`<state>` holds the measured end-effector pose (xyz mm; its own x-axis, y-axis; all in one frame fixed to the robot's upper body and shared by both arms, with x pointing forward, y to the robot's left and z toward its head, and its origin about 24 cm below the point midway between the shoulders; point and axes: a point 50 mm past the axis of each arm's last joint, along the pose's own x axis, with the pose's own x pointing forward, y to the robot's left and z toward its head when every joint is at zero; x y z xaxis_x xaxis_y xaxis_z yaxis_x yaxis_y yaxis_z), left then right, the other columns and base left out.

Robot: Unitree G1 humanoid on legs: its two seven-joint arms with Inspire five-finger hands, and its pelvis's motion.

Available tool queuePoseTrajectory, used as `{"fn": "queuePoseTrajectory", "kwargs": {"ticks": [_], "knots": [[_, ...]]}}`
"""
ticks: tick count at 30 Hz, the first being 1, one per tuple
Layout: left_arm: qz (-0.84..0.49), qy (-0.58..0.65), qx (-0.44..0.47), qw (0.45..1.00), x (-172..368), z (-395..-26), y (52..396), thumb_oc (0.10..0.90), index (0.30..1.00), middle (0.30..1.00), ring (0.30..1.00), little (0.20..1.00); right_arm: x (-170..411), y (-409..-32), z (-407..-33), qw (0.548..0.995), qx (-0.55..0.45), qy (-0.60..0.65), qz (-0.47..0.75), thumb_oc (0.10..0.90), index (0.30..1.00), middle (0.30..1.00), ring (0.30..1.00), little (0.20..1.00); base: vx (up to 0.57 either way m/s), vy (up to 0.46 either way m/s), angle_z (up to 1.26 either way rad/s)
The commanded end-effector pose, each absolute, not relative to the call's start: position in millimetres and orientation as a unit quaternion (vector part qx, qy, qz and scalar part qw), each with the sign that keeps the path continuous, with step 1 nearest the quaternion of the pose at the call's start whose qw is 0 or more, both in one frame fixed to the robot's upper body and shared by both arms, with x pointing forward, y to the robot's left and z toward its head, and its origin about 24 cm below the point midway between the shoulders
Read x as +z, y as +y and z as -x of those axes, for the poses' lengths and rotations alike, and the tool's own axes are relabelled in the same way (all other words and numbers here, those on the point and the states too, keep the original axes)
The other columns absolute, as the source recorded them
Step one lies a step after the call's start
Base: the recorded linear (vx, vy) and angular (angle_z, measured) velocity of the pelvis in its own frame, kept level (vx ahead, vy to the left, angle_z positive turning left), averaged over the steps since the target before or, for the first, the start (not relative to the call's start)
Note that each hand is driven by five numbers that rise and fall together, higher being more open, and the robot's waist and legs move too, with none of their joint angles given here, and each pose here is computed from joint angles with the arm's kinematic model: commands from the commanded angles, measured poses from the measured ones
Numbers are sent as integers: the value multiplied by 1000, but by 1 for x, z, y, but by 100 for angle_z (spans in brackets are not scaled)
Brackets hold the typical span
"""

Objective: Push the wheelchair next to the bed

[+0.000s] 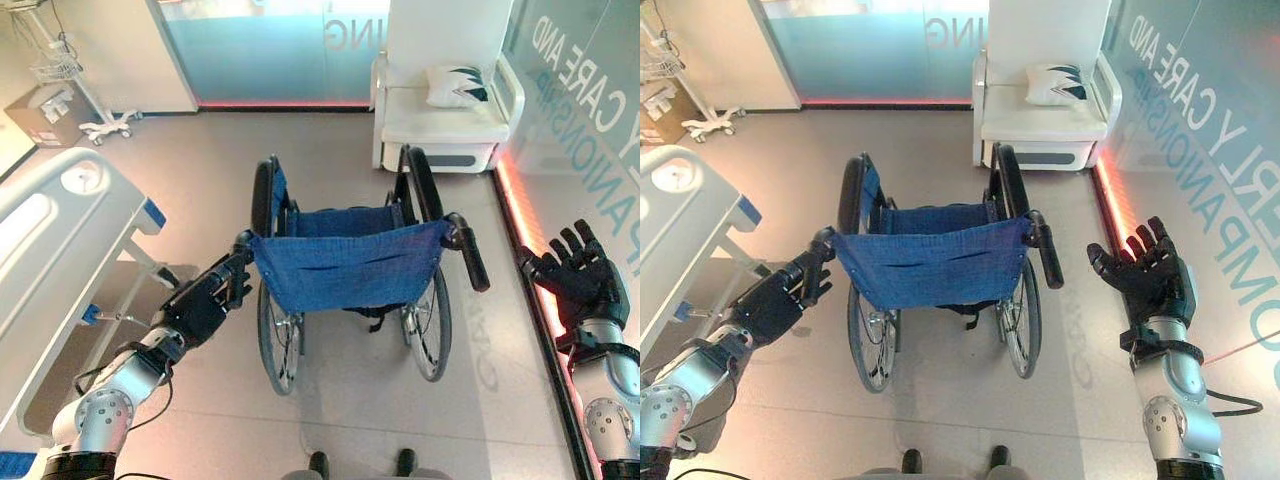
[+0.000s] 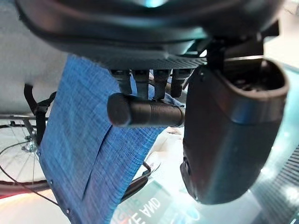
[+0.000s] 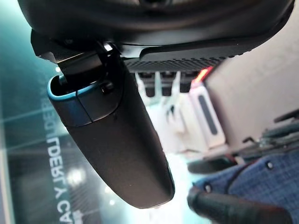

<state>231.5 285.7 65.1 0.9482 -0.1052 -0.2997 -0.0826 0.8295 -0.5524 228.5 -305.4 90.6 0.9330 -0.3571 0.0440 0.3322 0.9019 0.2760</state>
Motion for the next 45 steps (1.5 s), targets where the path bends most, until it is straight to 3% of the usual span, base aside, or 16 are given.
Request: {"fn": "queuePoseTrajectory", "kwargs": {"ticks": [1, 11, 21, 22, 25, 26, 39, 45], "knots": [[291, -20, -211, 933, 162, -260, 233, 800, 900, 900, 900, 900, 165, -288, -250, 970, -108, -192, -108, 800, 900, 900, 900, 900, 4, -24, 4], [280, 76, -262, 920, 146, -252, 202, 800, 900, 900, 900, 900, 162, -274, -256, 980, -79, -158, -95, 800, 900, 900, 900, 900, -8, -8, 2], [275, 115, -236, 925, 138, -267, 190, 800, 900, 900, 900, 900, 163, -251, -274, 990, -26, -121, -65, 800, 900, 900, 900, 900, 9, -2, 5], [279, 113, -230, 926, 139, -269, 190, 656, 684, 684, 684, 684, 162, -251, -275, 991, -25, -117, -59, 800, 900, 900, 900, 900, 23, 5, 3], [286, 108, -221, 926, 142, -274, 192, 563, 545, 545, 545, 545, 159, -250, -278, 993, -22, -103, -46, 800, 900, 900, 900, 900, 0, 0, 0], [288, 103, -222, 926, 144, -276, 192, 400, 300, 300, 300, 300, 160, -250, -280, 994, -22, -98, -40, 800, 900, 900, 900, 900, 0, 0, 0], [283, 89, -217, 930, 149, -289, 192, 400, 300, 300, 300, 300, 161, -253, -301, 998, -22, -49, 41, 800, 900, 900, 900, 900, 21, -6, 0], [280, 85, -210, 933, 148, -291, 191, 400, 300, 300, 300, 300, 144, -269, -305, 992, -80, 8, 102, 800, 900, 900, 900, 900, 51, -3, 1]]}}
